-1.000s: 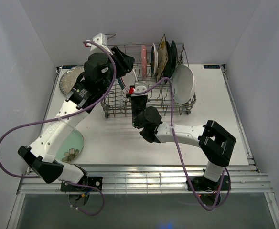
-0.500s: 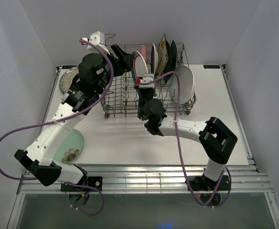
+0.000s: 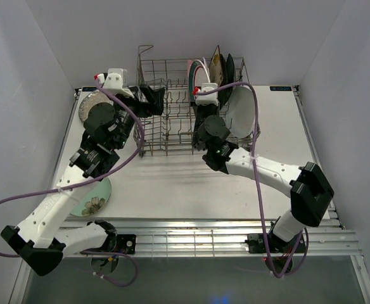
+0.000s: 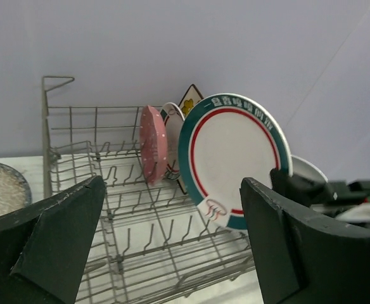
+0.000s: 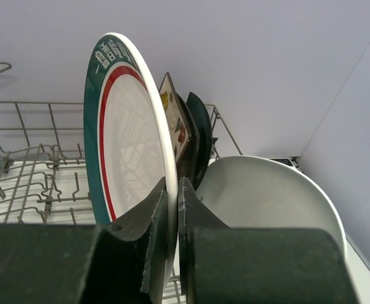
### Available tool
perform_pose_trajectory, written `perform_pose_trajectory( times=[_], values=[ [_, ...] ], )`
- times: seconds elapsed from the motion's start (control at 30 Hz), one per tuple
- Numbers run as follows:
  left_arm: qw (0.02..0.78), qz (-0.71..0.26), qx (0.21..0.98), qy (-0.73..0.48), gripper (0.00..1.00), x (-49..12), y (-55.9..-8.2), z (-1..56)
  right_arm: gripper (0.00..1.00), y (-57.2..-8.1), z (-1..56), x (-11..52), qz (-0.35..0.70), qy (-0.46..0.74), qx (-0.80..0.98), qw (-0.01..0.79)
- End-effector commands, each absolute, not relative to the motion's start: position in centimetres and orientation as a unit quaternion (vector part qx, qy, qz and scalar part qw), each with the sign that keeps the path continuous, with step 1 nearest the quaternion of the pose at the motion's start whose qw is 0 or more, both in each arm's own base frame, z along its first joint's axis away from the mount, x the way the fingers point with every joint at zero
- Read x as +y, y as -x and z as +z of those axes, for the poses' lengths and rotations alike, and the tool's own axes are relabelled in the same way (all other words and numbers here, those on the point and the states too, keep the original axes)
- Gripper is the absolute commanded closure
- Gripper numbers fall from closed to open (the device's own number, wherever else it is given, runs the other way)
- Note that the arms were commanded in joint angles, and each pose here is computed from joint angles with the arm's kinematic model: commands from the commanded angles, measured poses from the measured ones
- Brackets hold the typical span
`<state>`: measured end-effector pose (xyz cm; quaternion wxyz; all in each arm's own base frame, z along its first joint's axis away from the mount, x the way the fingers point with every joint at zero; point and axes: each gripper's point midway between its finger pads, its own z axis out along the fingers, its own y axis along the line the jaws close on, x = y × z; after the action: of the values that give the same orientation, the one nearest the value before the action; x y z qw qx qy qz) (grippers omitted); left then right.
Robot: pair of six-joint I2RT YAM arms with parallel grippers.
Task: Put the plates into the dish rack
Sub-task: Insert the plate into the dish rack.
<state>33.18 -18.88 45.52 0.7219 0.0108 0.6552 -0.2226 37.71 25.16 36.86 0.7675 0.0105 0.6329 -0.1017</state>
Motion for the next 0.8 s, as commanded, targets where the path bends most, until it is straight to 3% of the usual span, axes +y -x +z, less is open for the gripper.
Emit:
perform_pose_trajectory(
  times=[0.0, 0.3, 0.5, 0.77],
  values=[
    [0.770, -0.195, 0.605, -0.065, 0.02, -17.3, -30.9, 48.0, 0.92, -37.3, 40.5, 22.9, -0.073, -0.062, 0.626, 0.774],
    [0.805, -0.121, 0.569, -0.116, 0.02, -14.2, -28.1, 46.1, 0.92, -37.5, 39.1, 19.8, -0.102, -0.054, 0.667, 0.736],
    [0.790, -0.071, 0.579, -0.189, 0.02, -13.9, -27.2, 42.3, 0.92, -37.5, 38.3, 17.9, -0.110, -0.054, 0.687, 0.716],
    [0.788, -0.029, 0.582, -0.199, 0.02, -12.1, -26.4, 38.3, 0.92, -38.3, 36.0, 16.4, -0.129, -0.052, 0.707, 0.694]
  ],
)
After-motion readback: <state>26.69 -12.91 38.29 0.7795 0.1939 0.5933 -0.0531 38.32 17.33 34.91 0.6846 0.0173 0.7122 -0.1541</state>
